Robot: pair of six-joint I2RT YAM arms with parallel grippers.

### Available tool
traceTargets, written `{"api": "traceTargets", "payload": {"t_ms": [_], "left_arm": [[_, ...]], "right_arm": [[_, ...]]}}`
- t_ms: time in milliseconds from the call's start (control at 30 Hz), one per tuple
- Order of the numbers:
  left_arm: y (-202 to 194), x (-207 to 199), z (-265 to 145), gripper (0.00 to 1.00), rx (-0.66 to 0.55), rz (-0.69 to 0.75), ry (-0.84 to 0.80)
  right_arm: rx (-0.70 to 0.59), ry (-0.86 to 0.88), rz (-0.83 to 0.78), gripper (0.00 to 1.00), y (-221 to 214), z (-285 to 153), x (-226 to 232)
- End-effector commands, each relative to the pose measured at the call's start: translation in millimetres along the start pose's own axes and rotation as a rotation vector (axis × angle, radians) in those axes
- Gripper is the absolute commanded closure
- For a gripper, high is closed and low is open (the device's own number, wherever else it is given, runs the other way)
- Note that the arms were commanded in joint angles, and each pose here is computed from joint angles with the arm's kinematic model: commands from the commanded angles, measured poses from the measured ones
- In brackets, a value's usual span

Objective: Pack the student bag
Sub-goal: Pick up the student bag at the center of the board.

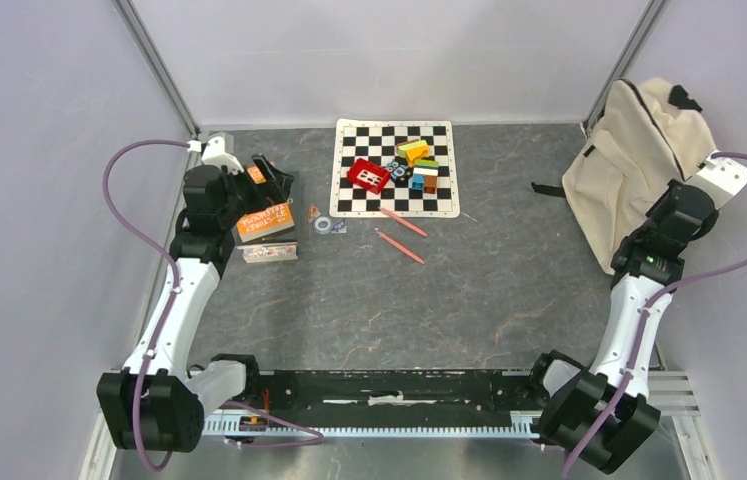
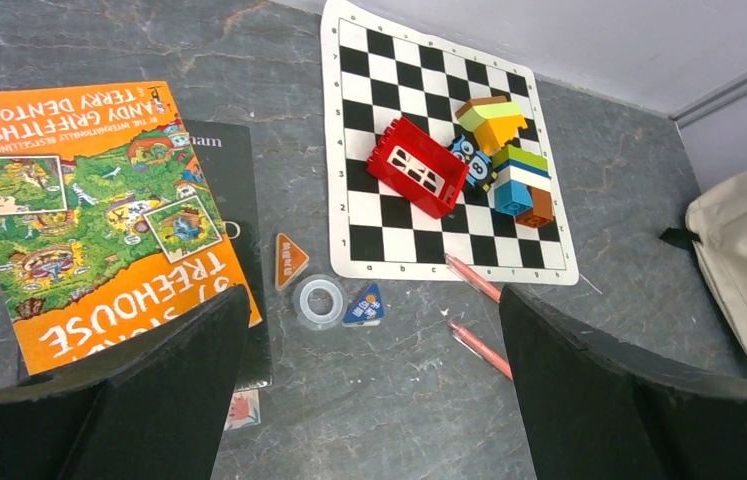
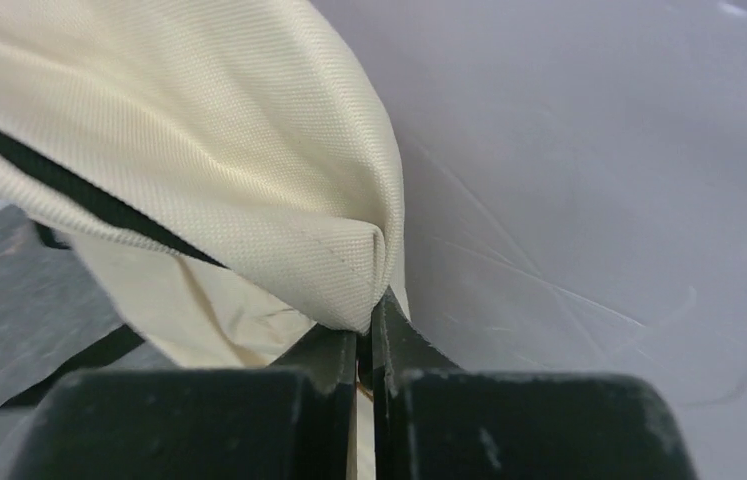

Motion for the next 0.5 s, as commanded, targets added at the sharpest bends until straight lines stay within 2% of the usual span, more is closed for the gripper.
{"api": "traceTargets", "payload": {"t_ms": [0, 167, 333, 467], "left_arm": [[14.6, -9.8, -2.6, 0.00, -0.043, -0.001, -0.075], [14.4, -12.6, 0.3, 0.00, -0.013, 0.008, -0.118], [12.7, -14.7, 4.5, 0.00, 0.008, 0.018, -0.156], [11.8, -21.3, 9.8, 0.00, 0.019, 0.013, -0.255]], "right_arm": [[-0.129, 0.344, 0.099, 1.00, 56.3, -22.3, 31.6], [-0.103, 0.671, 0.171, 1.00, 78.8, -43.9, 60.9], [-0.071, 0.906, 0.245, 1.00, 93.3, -66.7, 84.5], [-0.078, 1.028, 0.266, 1.00, 104.8, -90.9, 104.6]]}}
Point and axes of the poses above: each gripper's point midway between its finger pads, its own z axis out along the fingers, its own x axis along the line the jaws close on, y = z × x, the point moved 9 cm from there along -z, back along the fingers, and after that the axes turned 8 degrees about z, right-handed, at the moved point
